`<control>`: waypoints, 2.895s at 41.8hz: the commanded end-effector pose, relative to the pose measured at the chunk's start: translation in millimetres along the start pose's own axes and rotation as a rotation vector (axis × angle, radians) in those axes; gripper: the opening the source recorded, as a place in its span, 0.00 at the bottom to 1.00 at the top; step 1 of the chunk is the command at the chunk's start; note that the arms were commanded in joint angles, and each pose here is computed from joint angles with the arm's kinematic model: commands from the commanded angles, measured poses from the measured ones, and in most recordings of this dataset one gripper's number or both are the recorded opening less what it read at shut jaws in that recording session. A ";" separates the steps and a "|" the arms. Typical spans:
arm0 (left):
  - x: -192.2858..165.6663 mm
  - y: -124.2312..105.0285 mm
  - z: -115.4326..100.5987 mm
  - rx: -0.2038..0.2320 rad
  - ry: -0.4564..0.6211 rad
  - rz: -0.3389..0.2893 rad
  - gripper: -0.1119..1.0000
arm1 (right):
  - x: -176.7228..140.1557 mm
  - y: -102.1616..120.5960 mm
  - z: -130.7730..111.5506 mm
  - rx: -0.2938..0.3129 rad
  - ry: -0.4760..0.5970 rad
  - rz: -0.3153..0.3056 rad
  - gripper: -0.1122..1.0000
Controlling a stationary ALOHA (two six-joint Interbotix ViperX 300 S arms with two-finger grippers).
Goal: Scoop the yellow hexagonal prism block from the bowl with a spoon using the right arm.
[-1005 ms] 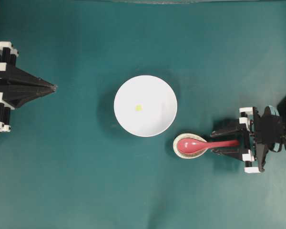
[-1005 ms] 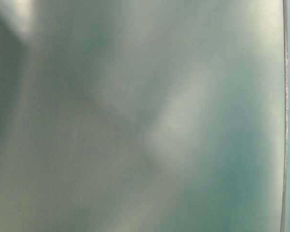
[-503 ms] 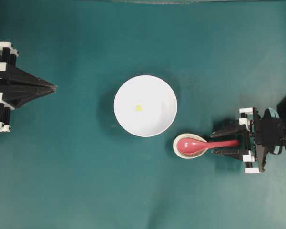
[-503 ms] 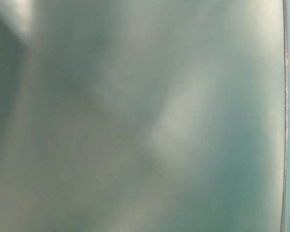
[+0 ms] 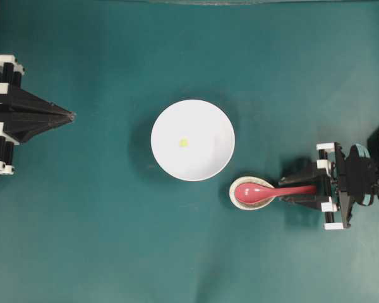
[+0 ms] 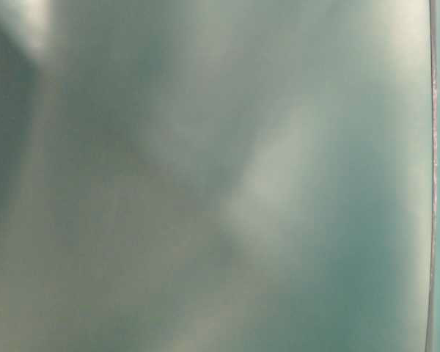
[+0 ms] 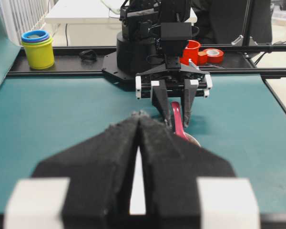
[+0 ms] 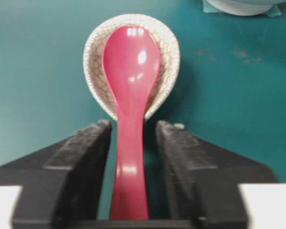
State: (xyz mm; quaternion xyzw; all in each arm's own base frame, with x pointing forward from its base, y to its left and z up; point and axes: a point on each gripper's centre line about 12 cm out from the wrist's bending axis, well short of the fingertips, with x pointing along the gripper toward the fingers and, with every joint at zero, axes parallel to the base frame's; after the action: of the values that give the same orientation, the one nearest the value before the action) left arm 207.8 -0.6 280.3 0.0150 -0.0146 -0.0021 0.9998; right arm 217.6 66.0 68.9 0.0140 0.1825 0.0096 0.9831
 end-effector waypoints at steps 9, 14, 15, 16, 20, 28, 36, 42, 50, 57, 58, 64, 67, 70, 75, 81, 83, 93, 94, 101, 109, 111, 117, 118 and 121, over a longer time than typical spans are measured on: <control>2.4 0.5 9.9 0.003 -0.031 0.001 0.10 | 0.3 2.5 5.5 0.005 -0.028 0.010 0.30; 2.4 0.5 9.6 0.003 -0.028 0.001 0.10 | 0.1 3.8 11.3 0.017 -0.051 0.015 0.30; 2.4 0.5 9.4 0.005 -0.026 0.001 0.10 | -0.3 4.0 13.1 0.021 -0.057 0.017 0.30; 2.5 0.2 9.2 0.005 -0.025 0.000 0.10 | -0.8 3.9 13.7 0.023 -0.058 0.018 0.30; 1.5 0.5 10.5 0.006 -0.031 0.002 0.10 | -2.9 5.1 22.6 0.042 -0.089 0.026 0.30; -1.9 8.2 14.0 0.007 -0.040 0.039 0.10 | -9.4 4.5 41.5 0.089 -0.140 0.039 0.30; -2.7 13.5 13.1 -0.006 -0.031 0.065 0.10 | -11.2 -1.0 59.7 0.155 -0.133 0.031 0.30; -2.4 13.5 11.8 -0.011 -0.021 0.064 0.10 | -9.6 -10.1 74.6 0.183 -0.088 0.008 0.30; -1.6 13.5 9.9 -0.013 -0.009 0.064 0.10 | -5.0 -23.3 99.7 0.178 -0.016 -0.015 0.30; -1.4 11.9 8.1 -0.017 0.001 0.057 0.10 | 1.4 -39.2 126.5 0.171 0.062 -0.031 0.30; -1.4 11.7 8.1 -0.023 0.001 0.055 0.10 | 1.8 -41.1 128.1 0.169 0.075 -0.032 0.30; -0.8 8.5 7.4 -0.039 0.005 0.040 0.10 | 7.8 -55.6 138.8 0.166 0.143 -0.050 0.30; -0.8 8.1 7.2 -0.039 0.007 0.038 0.10 | 10.2 -61.9 144.9 0.168 0.152 -0.061 0.30; -0.6 8.2 7.0 -0.039 0.013 0.038 0.10 | 12.3 -68.1 148.9 0.175 0.165 -0.071 0.30; -0.8 8.2 4.9 -0.041 0.026 0.039 0.10 | 16.5 -77.0 153.8 0.185 0.194 -0.084 0.30; -0.8 8.1 4.9 -0.039 0.026 0.038 0.10 | 24.5 -83.6 158.5 0.194 0.256 -0.078 0.30; -0.8 8.1 4.7 -0.039 0.028 0.038 0.10 | 28.7 -85.2 161.0 0.190 0.279 -0.071 0.30; -0.8 8.1 4.7 -0.038 0.028 0.038 0.10 | 57.2 -88.7 163.8 0.153 0.413 -0.036 0.30; -0.8 8.1 4.7 -0.038 0.028 0.038 0.10 | 60.8 -89.2 164.5 0.149 0.428 -0.031 0.30; -0.7 8.1 5.3 -0.036 0.027 0.038 0.10 | 79.7 -92.9 168.6 0.126 0.486 -0.016 0.30; -0.7 8.1 5.5 -0.036 0.025 0.038 0.10 | 91.4 -97.9 167.8 0.112 0.521 -0.017 0.30; -0.9 8.1 5.8 -0.036 0.023 0.038 0.10 | 92.8 -98.6 167.1 0.113 0.524 -0.018 0.30; -0.9 8.1 5.8 -0.035 0.023 0.038 0.10 | 95.9 -101.8 161.1 0.121 0.542 -0.025 0.30; -0.9 8.1 5.8 -0.035 0.023 0.038 0.10 | 96.2 -101.9 160.8 0.122 0.542 -0.025 0.30; -0.9 8.1 5.8 -0.033 0.024 0.038 0.10 | 97.5 -102.7 159.0 0.121 0.545 -0.027 0.30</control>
State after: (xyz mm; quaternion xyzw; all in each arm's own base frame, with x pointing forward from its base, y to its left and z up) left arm 204.0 7.7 276.8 -0.0035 0.0092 0.0180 0.9998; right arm 362.1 -36.0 168.4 0.0690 0.4566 -0.0086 0.8870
